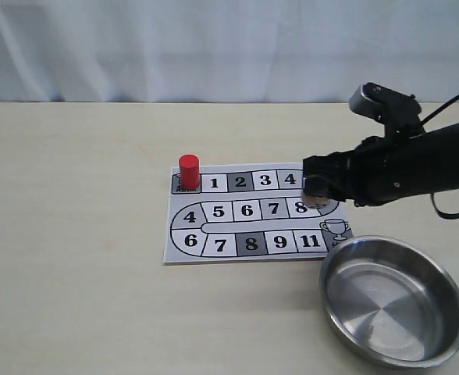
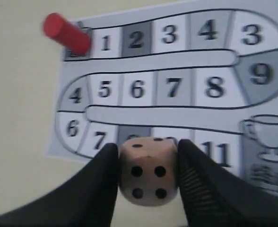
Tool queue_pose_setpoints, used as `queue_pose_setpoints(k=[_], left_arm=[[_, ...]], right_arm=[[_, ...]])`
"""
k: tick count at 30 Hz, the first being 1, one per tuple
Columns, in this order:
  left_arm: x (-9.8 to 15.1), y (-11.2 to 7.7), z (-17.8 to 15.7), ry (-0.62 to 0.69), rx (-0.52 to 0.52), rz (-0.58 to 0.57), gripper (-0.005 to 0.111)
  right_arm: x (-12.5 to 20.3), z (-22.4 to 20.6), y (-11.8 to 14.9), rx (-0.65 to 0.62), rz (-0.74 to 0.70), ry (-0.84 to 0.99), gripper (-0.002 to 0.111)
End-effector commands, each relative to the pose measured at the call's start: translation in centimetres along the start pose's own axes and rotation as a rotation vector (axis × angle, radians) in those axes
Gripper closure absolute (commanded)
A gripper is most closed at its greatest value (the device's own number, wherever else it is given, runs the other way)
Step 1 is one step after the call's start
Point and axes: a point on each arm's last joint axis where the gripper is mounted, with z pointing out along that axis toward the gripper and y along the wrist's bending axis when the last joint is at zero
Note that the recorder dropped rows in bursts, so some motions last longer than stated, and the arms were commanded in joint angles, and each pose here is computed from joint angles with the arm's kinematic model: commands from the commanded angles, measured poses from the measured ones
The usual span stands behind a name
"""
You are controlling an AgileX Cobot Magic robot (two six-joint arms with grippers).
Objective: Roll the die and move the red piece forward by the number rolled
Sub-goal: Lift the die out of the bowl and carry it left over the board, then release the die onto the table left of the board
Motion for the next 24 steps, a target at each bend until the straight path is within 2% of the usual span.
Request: queue_pose_setpoints(k=[1,3,5,10,24], left_arm=[[0.0,0.0,0.0,-0.007,0.000,0.001,0.107],[0.0,0.0,0.0,-0.007,0.000,0.001,0.107],[0.0,0.0,0.0,-0.007,0.000,0.001,0.107],[0.0,0.0,0.0,-0.007,0.000,0.001,0.107],[0.0,0.0,0.0,-0.007,0.000,0.001,0.107]], right_arm=[[-1.1,0.0,1.4,-0.159,0.001,-0.077,0.049],[-1.4,0.1,1.0,-0.115,0.008,-0.108,0.032],[-1.5,0.2,0.6,-0.071,-0.013,-0.123,0.025],[-1.7,0.2,0.3,-0.032,-0.028,-0.143,0.025],[-1.8,0.2,0.1,-0.020,-0.027,-0.152,0.025]])
